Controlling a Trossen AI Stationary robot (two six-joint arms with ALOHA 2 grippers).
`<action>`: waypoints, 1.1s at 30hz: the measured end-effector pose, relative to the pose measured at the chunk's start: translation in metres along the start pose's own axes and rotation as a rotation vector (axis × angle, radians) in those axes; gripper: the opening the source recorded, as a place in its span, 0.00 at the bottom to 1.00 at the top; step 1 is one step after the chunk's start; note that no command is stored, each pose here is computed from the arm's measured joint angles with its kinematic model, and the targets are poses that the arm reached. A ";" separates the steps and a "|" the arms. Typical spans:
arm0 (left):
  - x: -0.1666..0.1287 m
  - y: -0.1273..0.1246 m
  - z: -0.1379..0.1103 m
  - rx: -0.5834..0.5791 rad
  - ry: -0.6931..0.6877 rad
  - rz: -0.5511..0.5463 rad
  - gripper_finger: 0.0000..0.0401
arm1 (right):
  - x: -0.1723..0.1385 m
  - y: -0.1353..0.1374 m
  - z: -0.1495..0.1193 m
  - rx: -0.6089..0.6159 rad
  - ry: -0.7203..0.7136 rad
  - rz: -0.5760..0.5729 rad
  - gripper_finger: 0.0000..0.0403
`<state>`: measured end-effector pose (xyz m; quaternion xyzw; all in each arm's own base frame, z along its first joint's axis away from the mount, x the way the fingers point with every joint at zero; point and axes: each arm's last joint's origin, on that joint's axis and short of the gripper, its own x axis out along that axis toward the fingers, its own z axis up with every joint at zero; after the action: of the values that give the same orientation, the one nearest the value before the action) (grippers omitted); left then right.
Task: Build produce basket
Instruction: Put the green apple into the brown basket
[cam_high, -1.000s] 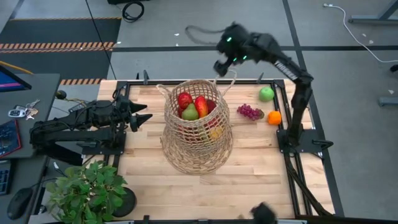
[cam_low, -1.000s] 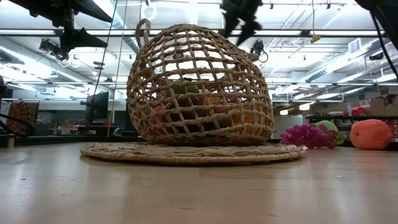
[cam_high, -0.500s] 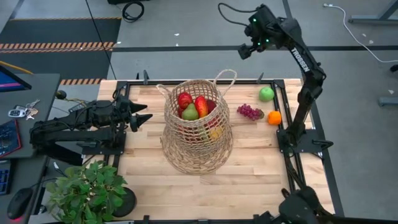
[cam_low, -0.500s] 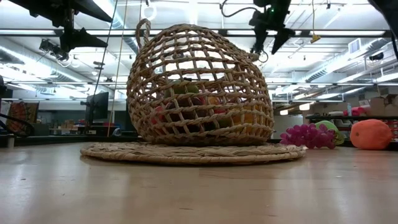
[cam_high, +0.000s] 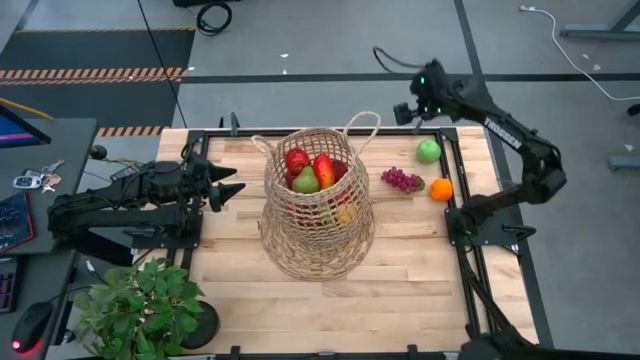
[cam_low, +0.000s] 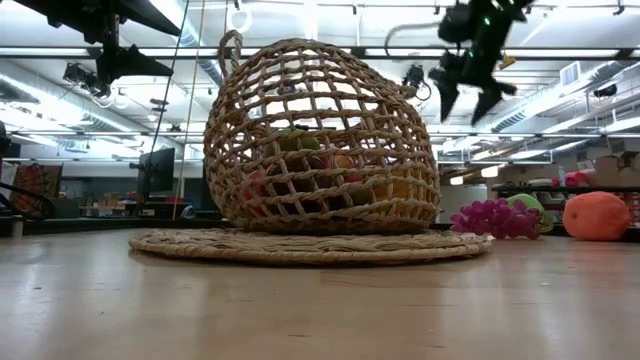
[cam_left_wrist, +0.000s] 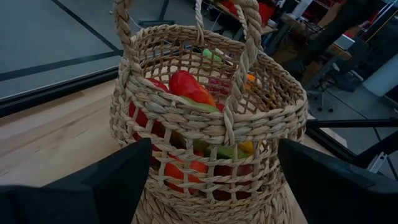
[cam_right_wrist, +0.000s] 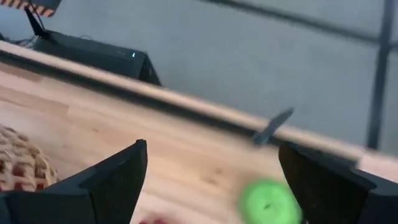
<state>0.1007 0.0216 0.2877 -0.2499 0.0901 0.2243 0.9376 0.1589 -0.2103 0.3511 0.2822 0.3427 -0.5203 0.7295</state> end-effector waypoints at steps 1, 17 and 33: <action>0.000 0.000 0.000 0.000 0.000 0.000 0.89 | 0.007 -0.002 -0.008 0.025 0.018 0.011 0.91; 0.000 0.000 0.000 0.000 0.000 0.000 0.89 | 0.090 -0.032 -0.060 0.029 0.415 -0.149 0.99; 0.000 0.000 0.000 0.000 0.000 0.000 0.89 | 0.131 -0.021 -0.074 -0.072 0.574 -0.271 0.98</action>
<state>0.1007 0.0216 0.2877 -0.2500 0.0901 0.2243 0.9376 0.1528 -0.2340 0.2007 0.3431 0.5874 -0.4994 0.5365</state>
